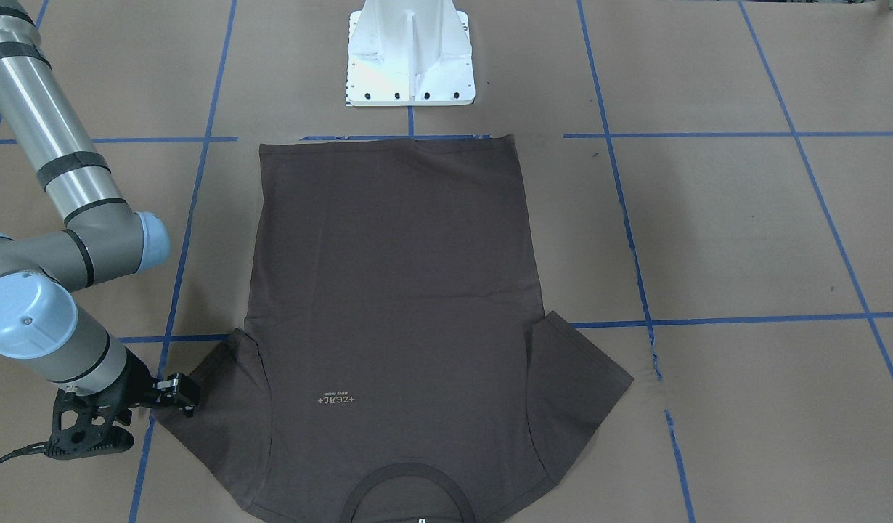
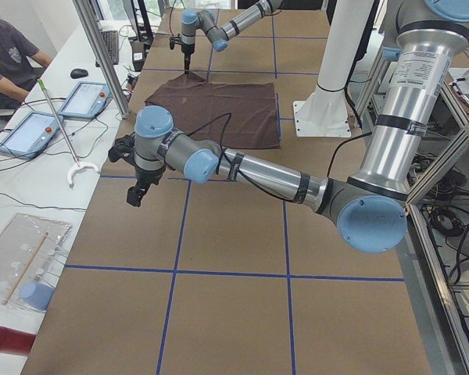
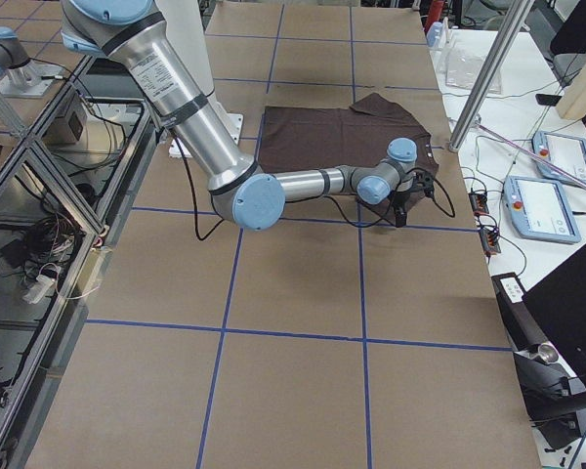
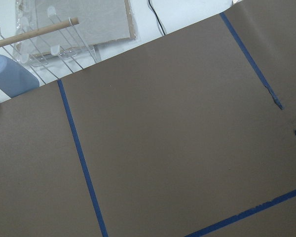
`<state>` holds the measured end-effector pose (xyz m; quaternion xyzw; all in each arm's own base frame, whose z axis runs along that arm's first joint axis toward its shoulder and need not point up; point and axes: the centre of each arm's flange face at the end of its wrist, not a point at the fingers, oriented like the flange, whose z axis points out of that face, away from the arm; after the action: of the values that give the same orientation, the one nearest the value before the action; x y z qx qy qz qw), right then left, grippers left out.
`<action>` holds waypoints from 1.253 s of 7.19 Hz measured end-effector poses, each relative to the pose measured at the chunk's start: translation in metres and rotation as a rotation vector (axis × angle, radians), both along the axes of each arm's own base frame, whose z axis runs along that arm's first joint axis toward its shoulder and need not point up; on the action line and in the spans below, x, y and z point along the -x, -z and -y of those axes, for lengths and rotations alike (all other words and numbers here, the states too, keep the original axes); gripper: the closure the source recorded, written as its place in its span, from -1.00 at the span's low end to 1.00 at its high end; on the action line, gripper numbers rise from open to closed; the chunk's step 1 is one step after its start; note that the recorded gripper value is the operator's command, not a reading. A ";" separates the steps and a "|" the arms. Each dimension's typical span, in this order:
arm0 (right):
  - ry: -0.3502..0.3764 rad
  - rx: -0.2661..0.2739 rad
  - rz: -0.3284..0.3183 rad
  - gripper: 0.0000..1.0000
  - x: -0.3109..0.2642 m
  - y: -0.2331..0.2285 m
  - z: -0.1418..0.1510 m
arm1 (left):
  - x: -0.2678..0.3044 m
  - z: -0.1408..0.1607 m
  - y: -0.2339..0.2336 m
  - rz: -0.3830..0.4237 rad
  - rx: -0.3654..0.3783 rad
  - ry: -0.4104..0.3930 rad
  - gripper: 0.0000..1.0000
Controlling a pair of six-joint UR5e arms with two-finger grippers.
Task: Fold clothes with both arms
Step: 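Lower the right gripper to the sleeve nearest it and grasp its edge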
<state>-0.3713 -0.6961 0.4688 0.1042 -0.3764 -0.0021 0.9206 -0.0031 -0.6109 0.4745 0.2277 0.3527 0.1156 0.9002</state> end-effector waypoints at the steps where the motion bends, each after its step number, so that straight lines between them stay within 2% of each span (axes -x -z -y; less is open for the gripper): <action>1: -0.001 0.005 -0.001 -0.01 0.000 -0.002 0.000 | 0.000 0.000 0.000 0.000 -0.001 0.000 -1.00; 2: -0.002 0.007 -0.001 0.49 0.000 -0.003 0.000 | 0.000 0.000 0.000 0.000 -0.001 0.000 -1.00; 3: -0.004 0.009 0.000 0.89 0.000 -0.003 0.000 | 0.000 0.001 0.001 0.000 -0.001 0.000 -1.00; 4: -0.004 0.011 0.000 1.00 0.000 -0.003 0.000 | 0.000 0.002 0.001 0.000 -0.001 0.001 -1.00; 7: -0.001 0.009 0.004 0.99 0.000 -0.001 0.000 | -0.001 0.006 0.005 0.000 -0.004 0.002 -1.00; 8: -0.001 0.008 0.005 0.15 0.000 0.000 0.001 | -0.001 0.008 0.005 -0.002 0.000 0.006 -1.00; 9: -0.001 0.008 0.006 -0.56 0.000 0.000 0.001 | -0.001 0.009 0.007 -0.008 0.008 0.017 -1.00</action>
<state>-0.3708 -0.6968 0.4687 0.1005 -0.3793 0.0002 0.9198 -0.0023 -0.6198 0.4676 0.2273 0.3547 0.1058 0.9007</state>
